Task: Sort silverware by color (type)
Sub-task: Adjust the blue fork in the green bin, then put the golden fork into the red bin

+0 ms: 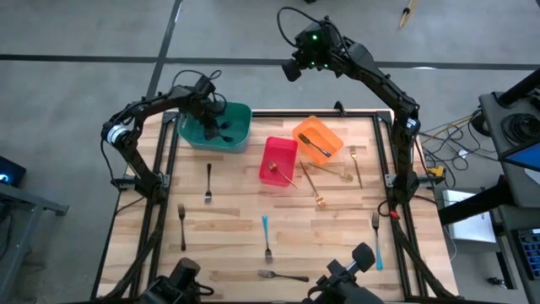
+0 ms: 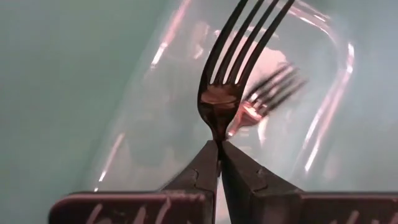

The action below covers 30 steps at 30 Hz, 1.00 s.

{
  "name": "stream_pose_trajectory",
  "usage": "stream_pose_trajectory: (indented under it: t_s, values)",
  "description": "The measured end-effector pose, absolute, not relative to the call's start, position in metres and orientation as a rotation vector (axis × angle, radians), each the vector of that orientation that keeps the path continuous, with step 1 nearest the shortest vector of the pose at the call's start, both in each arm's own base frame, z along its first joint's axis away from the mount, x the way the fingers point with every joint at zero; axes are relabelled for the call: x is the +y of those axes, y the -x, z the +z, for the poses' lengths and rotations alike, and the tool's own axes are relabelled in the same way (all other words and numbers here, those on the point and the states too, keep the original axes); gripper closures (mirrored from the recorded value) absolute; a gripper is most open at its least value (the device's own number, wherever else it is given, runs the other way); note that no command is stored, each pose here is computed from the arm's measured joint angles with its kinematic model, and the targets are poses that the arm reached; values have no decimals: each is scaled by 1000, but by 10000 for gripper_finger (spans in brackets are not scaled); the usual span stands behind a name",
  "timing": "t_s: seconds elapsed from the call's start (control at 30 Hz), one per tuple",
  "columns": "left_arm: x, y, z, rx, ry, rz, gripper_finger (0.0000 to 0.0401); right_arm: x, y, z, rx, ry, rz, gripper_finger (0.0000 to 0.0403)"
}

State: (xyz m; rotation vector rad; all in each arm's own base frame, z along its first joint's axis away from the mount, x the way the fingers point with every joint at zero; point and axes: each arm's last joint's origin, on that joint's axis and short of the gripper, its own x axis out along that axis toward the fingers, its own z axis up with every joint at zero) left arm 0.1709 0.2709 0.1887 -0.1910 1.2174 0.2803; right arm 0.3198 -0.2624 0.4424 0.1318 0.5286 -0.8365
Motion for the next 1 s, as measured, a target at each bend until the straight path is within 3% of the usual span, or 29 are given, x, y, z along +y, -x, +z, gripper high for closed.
stream_pose_trajectory:
  t_s: [0.17, 0.5, 1.0]
  values:
    - [271, -175, 201, 1222, 223, 264, 401, -262, -320, 442, 525, -141, -839, 394]
    - [282, -186, 246, 1240, -30, 187, 401, -258, -324, 442, 508, -177, -836, 394]
    - [281, -186, 240, 1283, -161, 124, 401, -249, -330, 443, 519, -148, -805, 394]
